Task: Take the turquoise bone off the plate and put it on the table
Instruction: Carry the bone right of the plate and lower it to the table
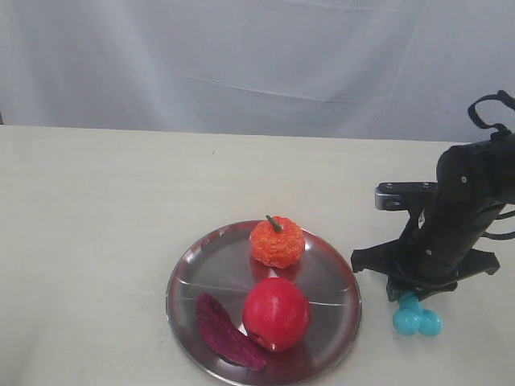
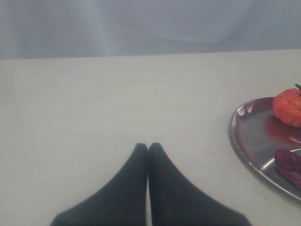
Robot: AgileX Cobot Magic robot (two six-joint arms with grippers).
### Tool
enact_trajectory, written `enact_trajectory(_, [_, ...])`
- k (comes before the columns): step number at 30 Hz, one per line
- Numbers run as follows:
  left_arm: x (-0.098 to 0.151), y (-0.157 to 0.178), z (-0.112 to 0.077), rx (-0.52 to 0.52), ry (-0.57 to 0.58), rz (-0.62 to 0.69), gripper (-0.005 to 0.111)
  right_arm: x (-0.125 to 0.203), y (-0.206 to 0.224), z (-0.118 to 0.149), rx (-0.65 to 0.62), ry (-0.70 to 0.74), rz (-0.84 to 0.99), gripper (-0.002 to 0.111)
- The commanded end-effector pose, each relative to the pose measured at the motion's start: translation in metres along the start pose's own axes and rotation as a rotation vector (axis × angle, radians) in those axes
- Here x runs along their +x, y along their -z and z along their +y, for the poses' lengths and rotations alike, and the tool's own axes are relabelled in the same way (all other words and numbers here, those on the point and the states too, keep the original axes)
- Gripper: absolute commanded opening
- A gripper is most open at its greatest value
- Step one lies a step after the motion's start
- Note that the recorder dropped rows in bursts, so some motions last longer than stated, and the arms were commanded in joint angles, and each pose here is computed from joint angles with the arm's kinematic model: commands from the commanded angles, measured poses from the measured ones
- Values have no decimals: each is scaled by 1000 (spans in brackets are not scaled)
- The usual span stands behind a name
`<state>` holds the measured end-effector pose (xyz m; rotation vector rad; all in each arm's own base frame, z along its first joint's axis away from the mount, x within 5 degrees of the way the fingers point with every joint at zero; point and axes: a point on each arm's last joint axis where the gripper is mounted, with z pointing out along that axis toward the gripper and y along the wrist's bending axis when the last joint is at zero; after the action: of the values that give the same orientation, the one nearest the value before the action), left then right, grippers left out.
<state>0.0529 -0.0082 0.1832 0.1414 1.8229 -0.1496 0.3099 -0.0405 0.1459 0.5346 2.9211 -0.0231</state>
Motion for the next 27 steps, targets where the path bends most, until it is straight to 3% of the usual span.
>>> enact_trajectory(1, [1, 0, 0, 2, 1, 1, 0, 0, -3, -1, -4, -9, -17, -1])
enact_trajectory(27, [1, 0, 0, 2, -3, 1, 0, -1, -14, -1, 3, -5, -2, 0])
